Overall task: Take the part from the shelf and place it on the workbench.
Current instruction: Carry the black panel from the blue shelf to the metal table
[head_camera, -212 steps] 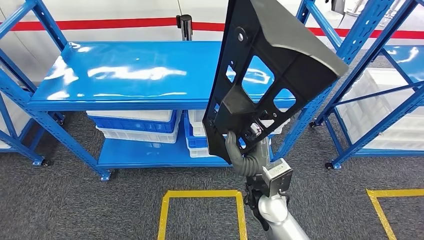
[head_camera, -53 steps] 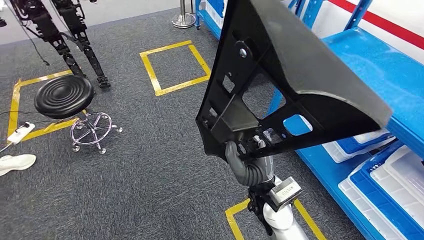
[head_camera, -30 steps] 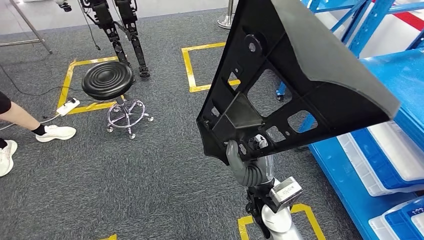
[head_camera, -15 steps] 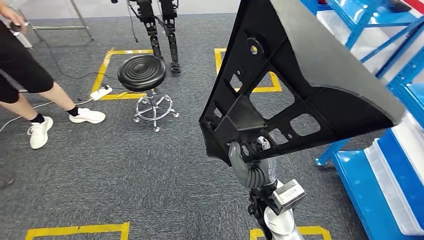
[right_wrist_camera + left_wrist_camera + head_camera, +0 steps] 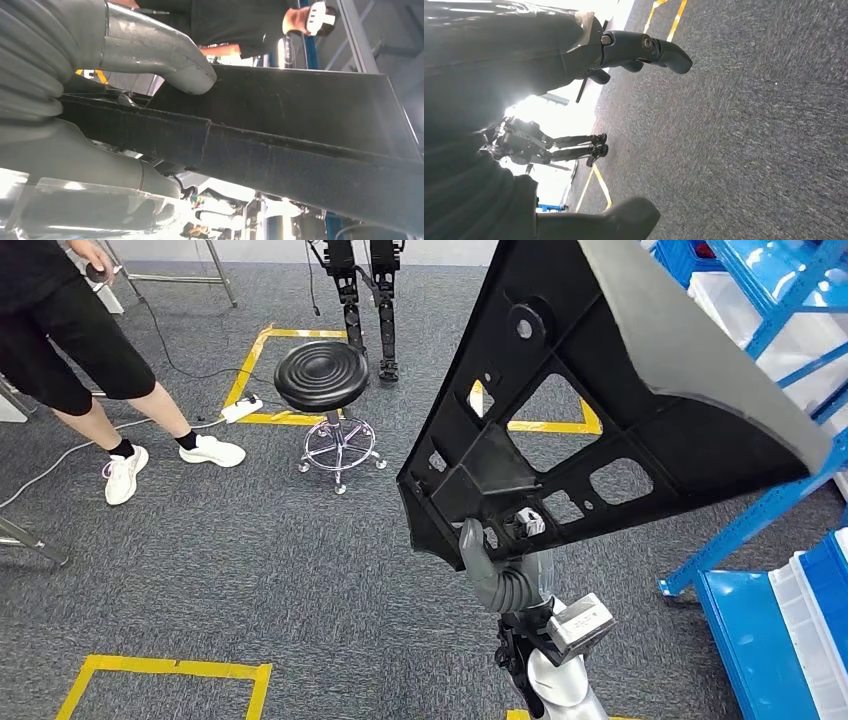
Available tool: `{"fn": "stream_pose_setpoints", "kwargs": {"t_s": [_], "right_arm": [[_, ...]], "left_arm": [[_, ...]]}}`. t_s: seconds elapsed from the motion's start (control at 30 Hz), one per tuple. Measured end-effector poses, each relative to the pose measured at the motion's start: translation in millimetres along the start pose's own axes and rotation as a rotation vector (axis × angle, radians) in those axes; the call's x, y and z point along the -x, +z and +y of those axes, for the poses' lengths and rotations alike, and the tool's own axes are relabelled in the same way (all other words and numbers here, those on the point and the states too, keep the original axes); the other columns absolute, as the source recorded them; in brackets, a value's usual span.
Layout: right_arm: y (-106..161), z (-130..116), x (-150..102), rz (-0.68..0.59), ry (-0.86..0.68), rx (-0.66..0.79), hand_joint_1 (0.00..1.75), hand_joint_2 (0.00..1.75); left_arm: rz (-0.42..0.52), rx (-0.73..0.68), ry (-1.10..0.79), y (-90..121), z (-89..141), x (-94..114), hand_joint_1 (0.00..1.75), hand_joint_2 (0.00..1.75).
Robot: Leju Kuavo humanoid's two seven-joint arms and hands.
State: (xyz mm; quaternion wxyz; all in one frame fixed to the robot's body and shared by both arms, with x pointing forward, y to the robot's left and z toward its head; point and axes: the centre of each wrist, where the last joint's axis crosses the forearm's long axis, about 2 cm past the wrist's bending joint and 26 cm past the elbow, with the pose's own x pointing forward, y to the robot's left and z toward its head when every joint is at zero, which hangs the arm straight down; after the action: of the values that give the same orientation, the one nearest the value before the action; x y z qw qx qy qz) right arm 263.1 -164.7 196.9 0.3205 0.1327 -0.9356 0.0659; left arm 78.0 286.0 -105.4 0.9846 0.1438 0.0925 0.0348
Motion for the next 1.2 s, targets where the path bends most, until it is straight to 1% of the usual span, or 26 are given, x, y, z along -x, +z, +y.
{"fn": "stream_pose_setpoints", "kwargs": {"t_s": [0.23,0.9,1.2], "right_arm": [[0.7,-1.1,-1.3,-0.002,0.002,0.004,1.75,1.75],[6.9,-5.2,-1.3,0.011,0.029,0.016,1.75,1.75],[3.0,-3.9,-1.5,-0.002,0.020,0.025,1.75,1.75]], "left_arm": [[-0.003,-0.017,0.003,-0.3,2.5,-1.2,0.00,1.75],[-0.004,-0.024,-0.019,0.0,-1.6,1.8,0.00,1.75],[-0.007,-0.028,-0.014,0.3,-0.4,-0.1,0.00,1.75]]}}
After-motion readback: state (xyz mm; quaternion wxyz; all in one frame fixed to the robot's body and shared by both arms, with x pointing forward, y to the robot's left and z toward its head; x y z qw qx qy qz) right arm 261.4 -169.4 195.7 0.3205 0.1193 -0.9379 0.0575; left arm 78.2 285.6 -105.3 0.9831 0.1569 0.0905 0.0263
